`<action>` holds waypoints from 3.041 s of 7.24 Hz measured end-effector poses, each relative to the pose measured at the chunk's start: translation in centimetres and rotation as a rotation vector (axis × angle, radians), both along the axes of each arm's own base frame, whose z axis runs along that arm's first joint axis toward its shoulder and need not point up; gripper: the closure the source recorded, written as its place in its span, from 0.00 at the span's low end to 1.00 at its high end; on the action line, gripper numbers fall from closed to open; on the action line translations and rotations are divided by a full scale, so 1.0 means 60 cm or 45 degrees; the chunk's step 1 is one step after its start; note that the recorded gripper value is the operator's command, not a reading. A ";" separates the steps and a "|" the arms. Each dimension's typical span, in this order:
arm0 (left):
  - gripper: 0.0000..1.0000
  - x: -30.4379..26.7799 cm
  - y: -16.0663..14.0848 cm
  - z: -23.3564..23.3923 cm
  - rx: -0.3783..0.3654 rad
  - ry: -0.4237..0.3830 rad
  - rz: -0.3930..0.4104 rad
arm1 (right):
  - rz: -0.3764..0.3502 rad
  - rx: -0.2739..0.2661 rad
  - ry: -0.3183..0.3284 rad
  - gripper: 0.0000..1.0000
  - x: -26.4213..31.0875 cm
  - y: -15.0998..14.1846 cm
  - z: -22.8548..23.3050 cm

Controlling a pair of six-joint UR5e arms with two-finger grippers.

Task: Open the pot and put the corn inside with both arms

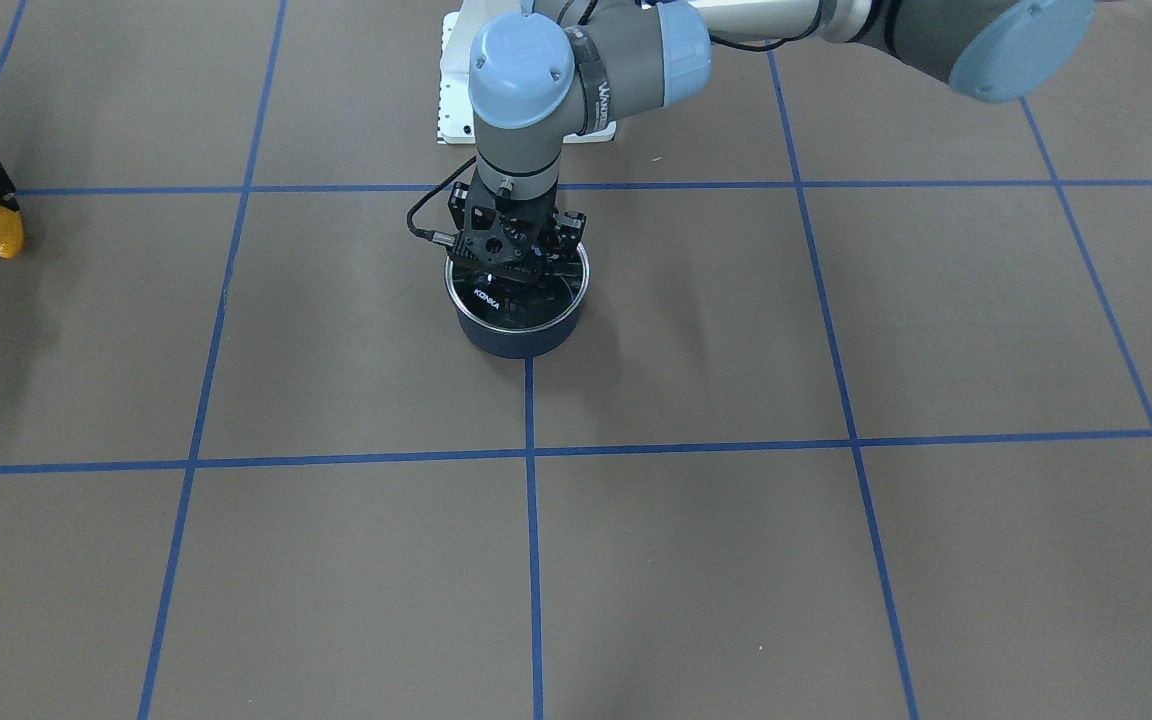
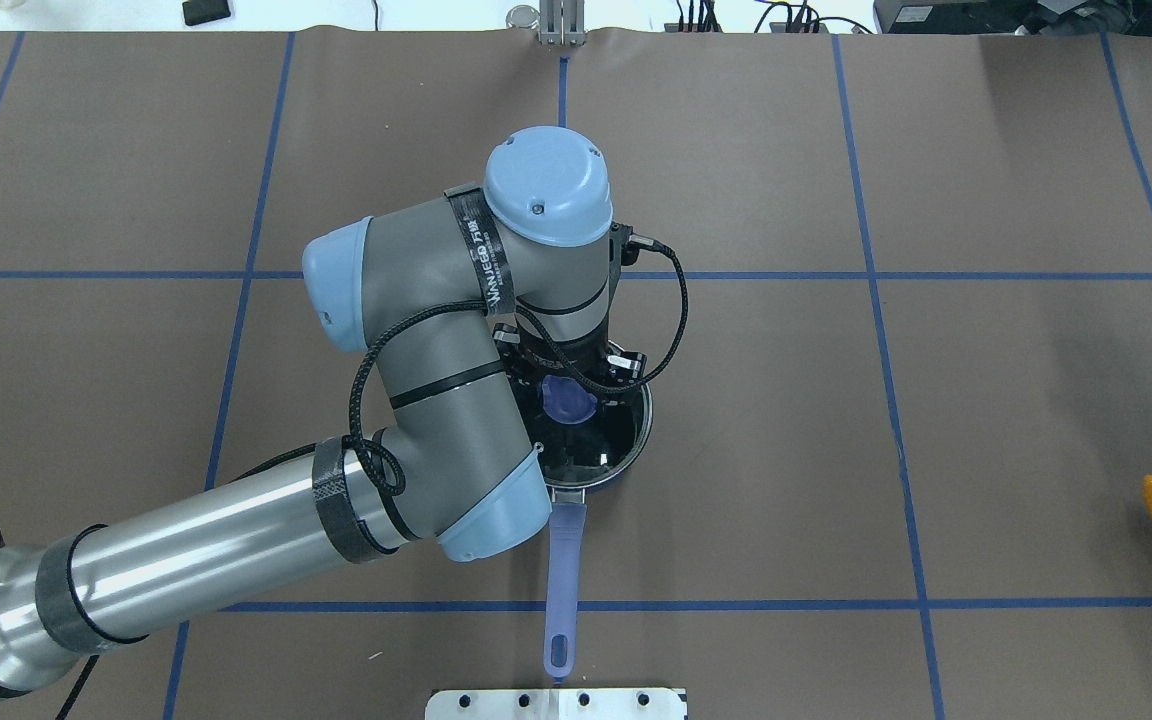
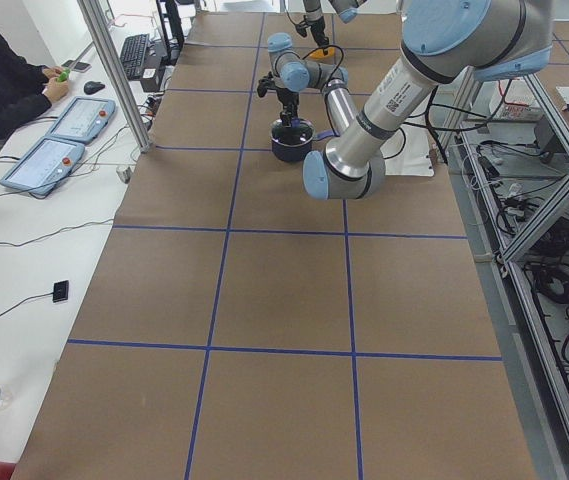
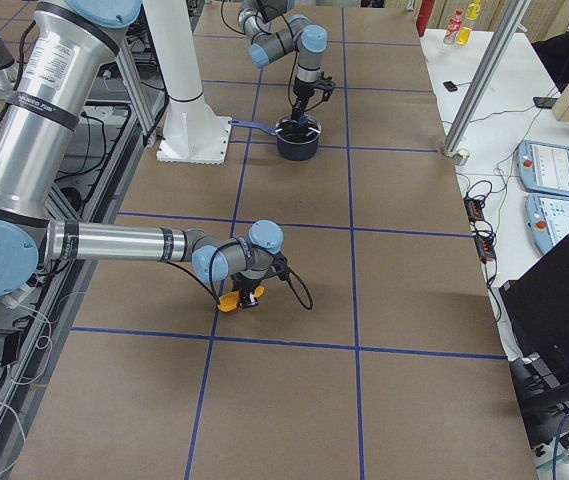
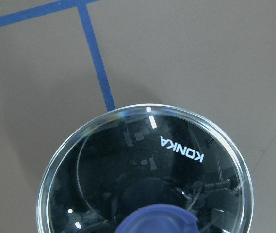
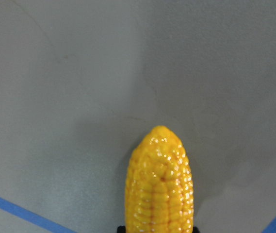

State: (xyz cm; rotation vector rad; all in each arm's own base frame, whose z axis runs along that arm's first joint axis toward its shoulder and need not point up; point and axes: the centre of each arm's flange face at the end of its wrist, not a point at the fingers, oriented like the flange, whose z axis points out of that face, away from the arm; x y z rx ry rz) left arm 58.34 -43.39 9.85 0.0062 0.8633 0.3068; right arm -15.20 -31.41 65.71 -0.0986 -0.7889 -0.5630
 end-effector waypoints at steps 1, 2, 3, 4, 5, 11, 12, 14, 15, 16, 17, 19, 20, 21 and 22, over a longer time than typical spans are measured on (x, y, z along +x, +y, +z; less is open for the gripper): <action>0.34 0.000 0.000 0.000 0.000 0.000 0.000 | 0.006 -0.014 -0.003 0.67 -0.004 -0.010 -0.025; 0.36 -0.001 0.001 -0.002 0.002 0.003 0.001 | 0.012 -0.022 -0.002 0.67 -0.009 -0.021 -0.052; 0.37 -0.006 0.002 -0.007 0.007 0.011 -0.001 | 0.018 -0.027 -0.003 0.67 -0.016 -0.036 -0.081; 0.37 -0.013 0.003 -0.013 0.013 0.022 -0.004 | 0.024 -0.029 -0.007 0.67 -0.027 -0.057 -0.108; 0.37 -0.021 0.002 -0.019 0.019 0.031 -0.008 | 0.030 -0.027 -0.013 0.67 -0.046 -0.089 -0.142; 0.38 -0.169 -0.077 0.058 0.097 0.064 -0.004 | 0.062 -0.035 -0.080 0.67 -0.192 -0.262 -0.464; 0.38 -0.206 -0.099 0.086 0.125 0.056 -0.006 | 0.053 -0.029 -0.109 0.67 -0.236 -0.262 -0.519; 0.38 -0.285 -0.141 0.149 0.179 0.039 0.008 | 0.055 -0.022 -0.156 0.67 -0.310 -0.256 -0.619; 0.38 -0.318 -0.159 0.179 0.198 0.029 0.016 | 0.067 -0.021 -0.180 0.66 -0.342 -0.259 -0.667; 0.38 -0.344 -0.172 0.209 0.212 0.019 0.031 | 0.087 -0.025 -0.209 0.66 -0.374 -0.261 -0.713; 0.38 -0.372 -0.184 0.243 0.219 0.014 0.053 | 0.105 -0.024 -0.245 0.66 -0.407 -0.257 -0.749; 0.38 -0.438 -0.209 0.322 0.245 -0.010 0.096 | 0.111 0.006 -0.301 0.64 -0.458 -0.248 -0.792; 0.38 -0.469 -0.217 0.361 0.258 -0.029 0.115 | 0.112 0.025 -0.310 0.64 -0.480 -0.244 -0.811; 0.38 -0.496 -0.224 0.398 0.268 -0.048 0.135 | 0.113 0.041 -0.311 0.64 -0.503 -0.238 -0.822; 0.38 -0.517 -0.229 0.427 0.273 -0.063 0.149 | 0.113 0.048 -0.309 0.63 -0.525 -0.230 -0.825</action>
